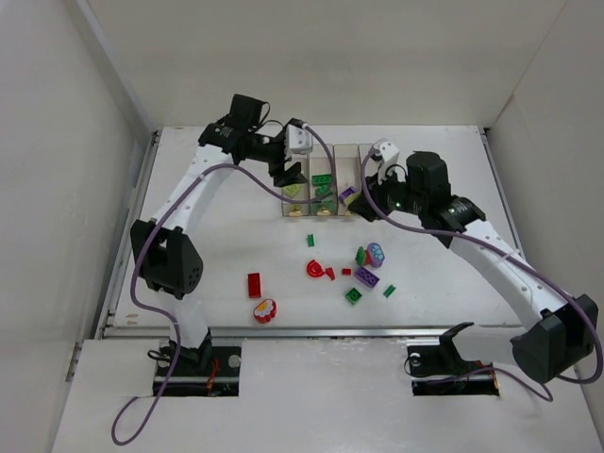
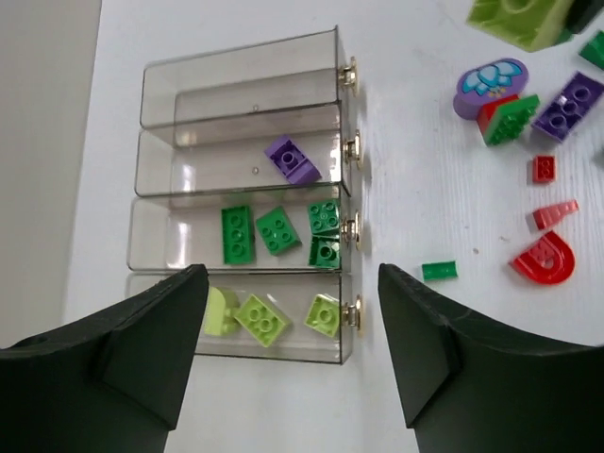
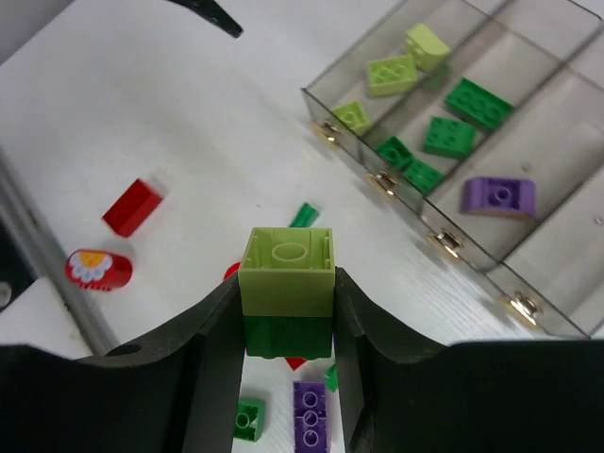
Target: Sort the legos into containers by color
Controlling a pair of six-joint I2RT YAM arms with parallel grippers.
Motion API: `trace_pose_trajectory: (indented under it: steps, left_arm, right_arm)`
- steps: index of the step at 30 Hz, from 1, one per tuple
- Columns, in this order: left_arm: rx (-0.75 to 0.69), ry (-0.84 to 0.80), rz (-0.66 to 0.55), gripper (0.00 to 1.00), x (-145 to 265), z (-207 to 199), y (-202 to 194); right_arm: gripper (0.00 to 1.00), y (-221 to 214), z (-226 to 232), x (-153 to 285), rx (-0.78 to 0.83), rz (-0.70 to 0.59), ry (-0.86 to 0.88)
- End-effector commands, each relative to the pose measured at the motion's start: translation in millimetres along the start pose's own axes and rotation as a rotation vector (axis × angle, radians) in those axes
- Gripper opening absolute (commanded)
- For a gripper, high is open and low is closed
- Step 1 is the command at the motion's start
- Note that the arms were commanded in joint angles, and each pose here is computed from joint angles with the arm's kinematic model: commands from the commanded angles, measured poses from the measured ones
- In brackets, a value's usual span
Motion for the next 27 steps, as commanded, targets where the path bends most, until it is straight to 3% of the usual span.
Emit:
trace_pose_trajectory:
  steps: [1,5,14,17,18,20,27]
  left_arm:
    - [-0.138,-0.259,-0.105,0.72,7,-42,26]
    - [-0.239,-0.332,-0.136,0.8,1,-69,45]
    - [-0.217,-0.391,-0.182,0.87,-9,-85,71]
    - [-0.204,-0.417,-0.168,0.78,-7,-91,66]
    - [-0.186,-0.422,-0.162,0.69,-9,-92,63]
    - [-0.161,-0.429,-0.142,0.62,-11,-93,57]
    - [-0.141,-0.459,-0.151,0.67,-14,-104,64]
  right_arm:
    - [0.0,27,20,15,0.22,-0.204,0.18]
    - [0.01,30,29,17,0.272,-0.223,0.22]
    - [0.02,28,53,5,0.375,-0.124,0.223]
    - [0.02,27,54,7,0.384,-0.141,0.188]
    - [0.02,29,54,11,0.387,-0.15,0.178]
    - [0.02,29,53,10,0.387,-0.148,0.167]
    - [0.01,27,54,7,0.389,-0.133,0.135]
Point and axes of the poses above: each gripper's point midway between its finger pads, its own x axis back along the fingers, its own z axis along the line the jaws close on, y = z × x, the point moved 9 cm from there along x, back along the fingers, and after that the axes turned 5 degrees about x, right-handed, at the moved point
